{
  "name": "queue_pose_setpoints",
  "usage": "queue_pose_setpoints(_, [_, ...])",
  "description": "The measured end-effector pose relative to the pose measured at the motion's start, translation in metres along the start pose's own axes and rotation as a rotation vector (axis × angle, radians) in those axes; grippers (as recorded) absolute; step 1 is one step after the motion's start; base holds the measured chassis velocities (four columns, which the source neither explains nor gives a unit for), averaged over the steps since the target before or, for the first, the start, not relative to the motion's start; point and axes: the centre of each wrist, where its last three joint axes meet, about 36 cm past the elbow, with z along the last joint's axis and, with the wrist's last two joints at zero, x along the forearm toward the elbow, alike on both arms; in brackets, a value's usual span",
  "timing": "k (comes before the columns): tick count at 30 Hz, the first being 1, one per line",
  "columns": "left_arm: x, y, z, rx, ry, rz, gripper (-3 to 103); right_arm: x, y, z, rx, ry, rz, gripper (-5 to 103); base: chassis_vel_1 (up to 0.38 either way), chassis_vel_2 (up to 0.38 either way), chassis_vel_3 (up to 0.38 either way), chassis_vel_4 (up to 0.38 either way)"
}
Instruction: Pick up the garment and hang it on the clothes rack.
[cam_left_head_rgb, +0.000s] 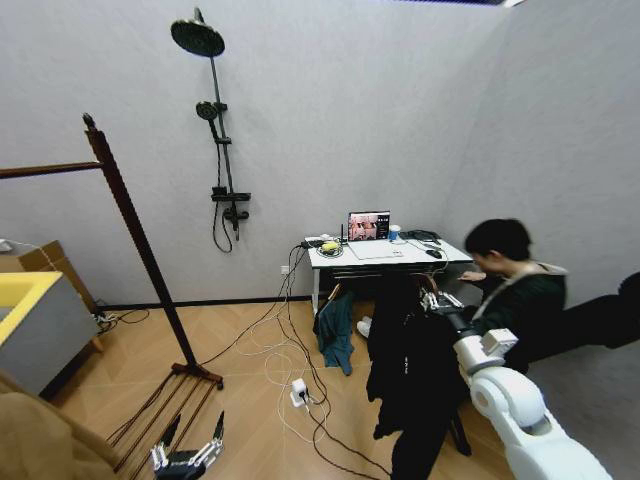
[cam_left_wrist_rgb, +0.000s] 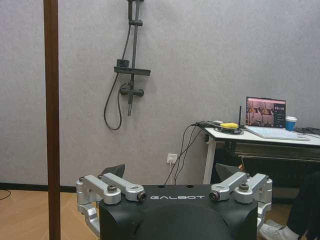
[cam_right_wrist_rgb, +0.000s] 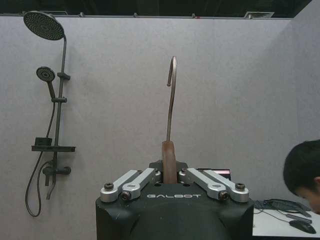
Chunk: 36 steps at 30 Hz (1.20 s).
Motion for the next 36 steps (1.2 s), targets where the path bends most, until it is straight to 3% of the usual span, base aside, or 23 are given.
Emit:
queue_pose_setpoints(22, [0.000, 0.000, 0.000, 0.000, 0.000, 0.000, 100, -0.001, 0.008, -0.007, -0.056, -0.040, -0.033, 9, 0.055, 0.058, 0.060, 0.054])
queue_pose_setpoints(36, [0.000, 0.000, 0.000, 0.000, 0.000, 0.000, 100, -0.001, 0.013, -0.017, -0.047, -0.072, -0.054, 9, 0.130, 0.117, 0.118, 0.128])
